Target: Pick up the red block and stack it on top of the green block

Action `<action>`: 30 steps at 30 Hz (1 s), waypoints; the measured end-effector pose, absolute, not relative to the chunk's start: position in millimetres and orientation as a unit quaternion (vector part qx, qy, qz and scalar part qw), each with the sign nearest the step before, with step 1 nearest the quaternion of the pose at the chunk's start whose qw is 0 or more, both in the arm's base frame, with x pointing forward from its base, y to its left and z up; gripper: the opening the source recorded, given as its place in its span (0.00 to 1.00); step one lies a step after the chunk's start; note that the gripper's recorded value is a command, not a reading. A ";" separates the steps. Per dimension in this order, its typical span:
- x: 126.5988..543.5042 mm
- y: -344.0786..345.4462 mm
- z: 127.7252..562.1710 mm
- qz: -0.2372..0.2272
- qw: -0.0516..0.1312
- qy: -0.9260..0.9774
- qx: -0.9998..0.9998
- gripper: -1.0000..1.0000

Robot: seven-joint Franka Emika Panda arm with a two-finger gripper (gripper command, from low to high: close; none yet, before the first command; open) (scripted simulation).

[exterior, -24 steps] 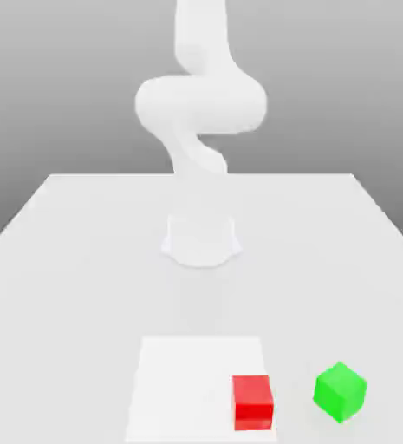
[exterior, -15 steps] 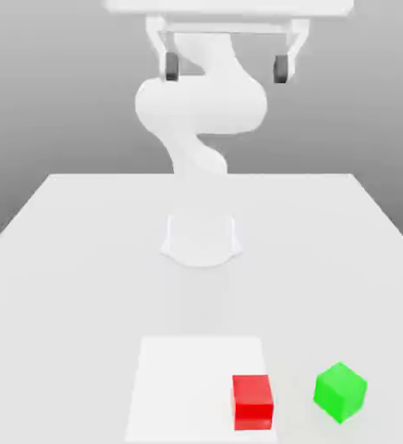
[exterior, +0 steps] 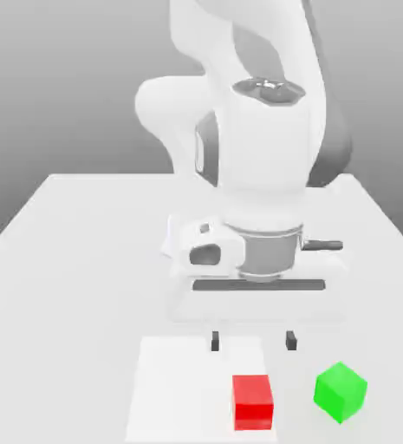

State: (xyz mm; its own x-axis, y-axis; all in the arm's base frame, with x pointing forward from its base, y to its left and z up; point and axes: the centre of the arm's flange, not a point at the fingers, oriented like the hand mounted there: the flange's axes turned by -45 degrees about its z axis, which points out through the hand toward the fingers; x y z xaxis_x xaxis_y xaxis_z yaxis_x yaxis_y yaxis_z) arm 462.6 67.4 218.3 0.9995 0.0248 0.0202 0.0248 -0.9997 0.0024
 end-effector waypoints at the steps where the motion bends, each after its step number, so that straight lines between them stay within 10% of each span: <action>1: 461.1 68.1 204.1 0.005 0.000 0.012 1.000 0.50; 4: 459.7 68.8 165.2 0.001 0.000 0.012 1.000 0.50; 5: 459.0 68.8 152.6 0.000 0.000 0.012 1.000 0.00; 25: 433.1 185.1 242.2 0.000 -0.002 0.025 1.000 0.00; 30: 429.2 199.9 196.7 0.001 -0.001 0.024 1.000 0.00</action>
